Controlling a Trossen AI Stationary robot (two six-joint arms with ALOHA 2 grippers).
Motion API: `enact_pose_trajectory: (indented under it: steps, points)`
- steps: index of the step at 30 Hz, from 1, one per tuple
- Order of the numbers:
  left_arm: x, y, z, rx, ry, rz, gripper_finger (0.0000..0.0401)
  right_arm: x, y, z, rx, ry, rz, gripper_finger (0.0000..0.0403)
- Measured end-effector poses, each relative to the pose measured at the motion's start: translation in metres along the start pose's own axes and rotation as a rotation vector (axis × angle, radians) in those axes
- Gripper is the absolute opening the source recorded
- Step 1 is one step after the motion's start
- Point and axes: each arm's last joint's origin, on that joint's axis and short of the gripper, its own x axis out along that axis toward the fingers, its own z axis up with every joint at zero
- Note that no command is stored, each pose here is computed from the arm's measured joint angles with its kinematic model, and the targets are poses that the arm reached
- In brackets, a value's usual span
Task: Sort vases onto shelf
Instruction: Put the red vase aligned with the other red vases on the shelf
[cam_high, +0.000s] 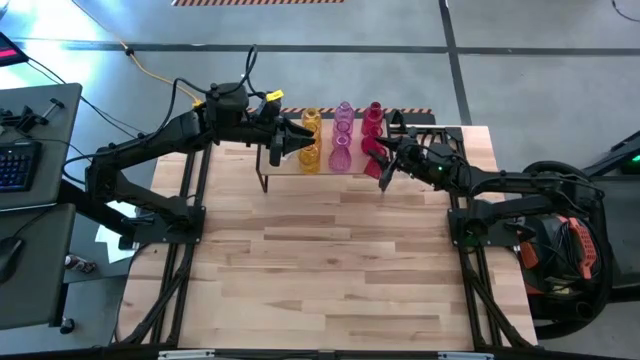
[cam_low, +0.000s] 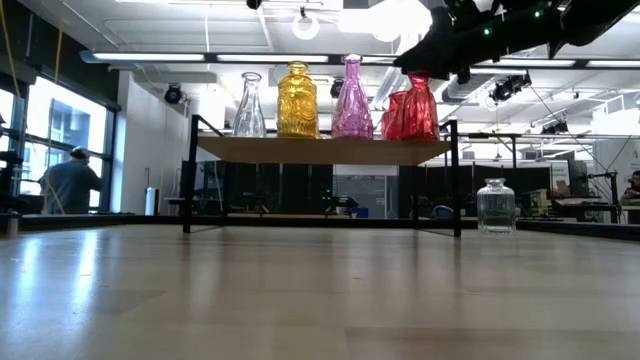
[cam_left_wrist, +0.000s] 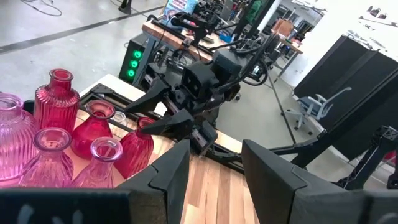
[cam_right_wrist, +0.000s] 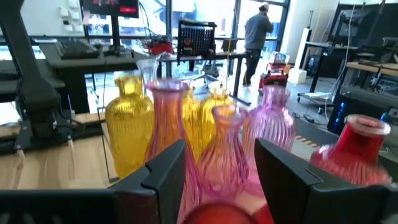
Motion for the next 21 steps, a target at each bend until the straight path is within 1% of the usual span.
enact_pose_trajectory:
  steps: [6,12,14,17,19,21]
  points:
    - [0.000,0.000,0.000,0.008,0.001,0.000,0.0140,0.002,0.000,0.015,-0.028,-0.022,-0.001,0.0171]
    - [0.000,0.000,0.000,0.007,0.003,0.001,0.0140,-0.001,0.001,0.038,-0.038,0.021,0.015,0.0171]
    - [0.000,0.000,0.000,0.007,0.004,0.002,0.0140,-0.005,0.001,0.048,-0.026,0.076,0.026,0.0171]
    - [0.000,0.000,-0.001,0.007,0.005,0.002,0.0140,-0.016,-0.001,0.064,0.027,0.200,0.036,0.0171]
    - [0.000,0.000,-0.001,0.008,0.005,0.002,0.0140,-0.025,-0.003,0.069,0.051,0.302,0.063,0.0171]
    - [0.000,0.000,-0.001,0.008,0.005,0.002,0.0140,-0.030,-0.003,0.066,0.072,0.382,0.120,0.0171]
